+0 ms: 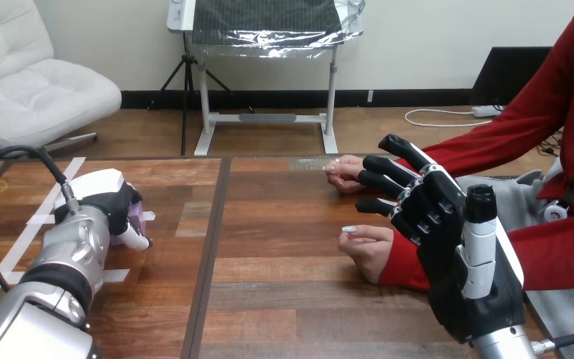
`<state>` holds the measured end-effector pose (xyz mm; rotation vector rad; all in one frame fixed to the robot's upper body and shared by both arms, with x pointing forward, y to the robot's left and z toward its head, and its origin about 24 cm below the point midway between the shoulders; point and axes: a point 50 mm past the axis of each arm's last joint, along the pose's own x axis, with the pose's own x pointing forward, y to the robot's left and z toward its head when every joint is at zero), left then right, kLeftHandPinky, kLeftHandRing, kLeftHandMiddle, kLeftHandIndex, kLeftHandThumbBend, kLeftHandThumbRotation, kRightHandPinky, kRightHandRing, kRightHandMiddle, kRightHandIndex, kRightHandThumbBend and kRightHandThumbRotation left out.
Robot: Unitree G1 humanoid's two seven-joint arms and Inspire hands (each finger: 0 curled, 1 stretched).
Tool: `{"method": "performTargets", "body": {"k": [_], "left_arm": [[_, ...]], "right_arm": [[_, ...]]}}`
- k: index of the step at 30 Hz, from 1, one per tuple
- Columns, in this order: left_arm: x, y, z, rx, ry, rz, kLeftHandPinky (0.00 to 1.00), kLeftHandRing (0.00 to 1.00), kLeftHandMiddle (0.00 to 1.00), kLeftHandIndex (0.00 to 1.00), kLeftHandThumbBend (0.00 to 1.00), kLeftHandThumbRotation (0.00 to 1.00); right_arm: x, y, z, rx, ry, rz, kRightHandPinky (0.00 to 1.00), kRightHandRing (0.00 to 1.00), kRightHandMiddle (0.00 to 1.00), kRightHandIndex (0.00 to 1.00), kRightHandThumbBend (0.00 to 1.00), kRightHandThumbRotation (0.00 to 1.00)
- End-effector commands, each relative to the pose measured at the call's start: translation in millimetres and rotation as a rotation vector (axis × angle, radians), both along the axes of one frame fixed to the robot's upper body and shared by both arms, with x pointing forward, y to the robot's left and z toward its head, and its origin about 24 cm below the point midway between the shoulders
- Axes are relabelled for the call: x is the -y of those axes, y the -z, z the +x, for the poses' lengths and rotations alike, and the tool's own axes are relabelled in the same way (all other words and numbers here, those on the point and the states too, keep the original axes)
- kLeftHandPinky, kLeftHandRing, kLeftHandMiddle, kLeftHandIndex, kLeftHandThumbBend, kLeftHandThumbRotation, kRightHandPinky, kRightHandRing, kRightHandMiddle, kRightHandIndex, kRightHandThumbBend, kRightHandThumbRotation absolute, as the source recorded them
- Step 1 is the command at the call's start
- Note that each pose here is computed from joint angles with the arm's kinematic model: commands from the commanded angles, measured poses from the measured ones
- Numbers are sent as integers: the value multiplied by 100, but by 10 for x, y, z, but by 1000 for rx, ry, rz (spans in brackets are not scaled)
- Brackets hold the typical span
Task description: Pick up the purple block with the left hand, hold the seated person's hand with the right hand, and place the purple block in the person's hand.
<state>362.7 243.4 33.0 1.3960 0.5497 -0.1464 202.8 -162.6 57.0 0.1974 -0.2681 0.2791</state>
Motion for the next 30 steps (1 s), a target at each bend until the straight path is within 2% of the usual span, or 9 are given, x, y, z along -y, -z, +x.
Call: {"method": "performTargets", "body": {"k": [1, 14, 18, 21, 30], "left_arm": [[54, -180, 117, 51, 23, 33, 93, 90, 87, 85, 54, 0], [64, -195, 128, 59, 19, 29, 92, 89, 87, 83, 52, 0], [68, -206, 135, 71, -7, -5, 91, 87, 85, 82, 53, 1], [69, -211, 138, 75, -18, -22, 89, 85, 84, 80, 55, 5], [91, -253, 163, 107, -12, -52, 71, 73, 73, 72, 58, 16]], "right_arm": [[-10, -172, 93, 89, -17, -3, 70, 81, 80, 85, 83, 98], [-7, -173, 94, 87, -17, -6, 70, 81, 80, 86, 83, 97], [-5, -173, 94, 86, -17, -6, 70, 81, 80, 86, 84, 97], [-3, -173, 93, 86, -17, -6, 70, 81, 80, 86, 83, 97], [-7, -171, 99, 86, -16, -5, 71, 81, 81, 86, 83, 98]]}}
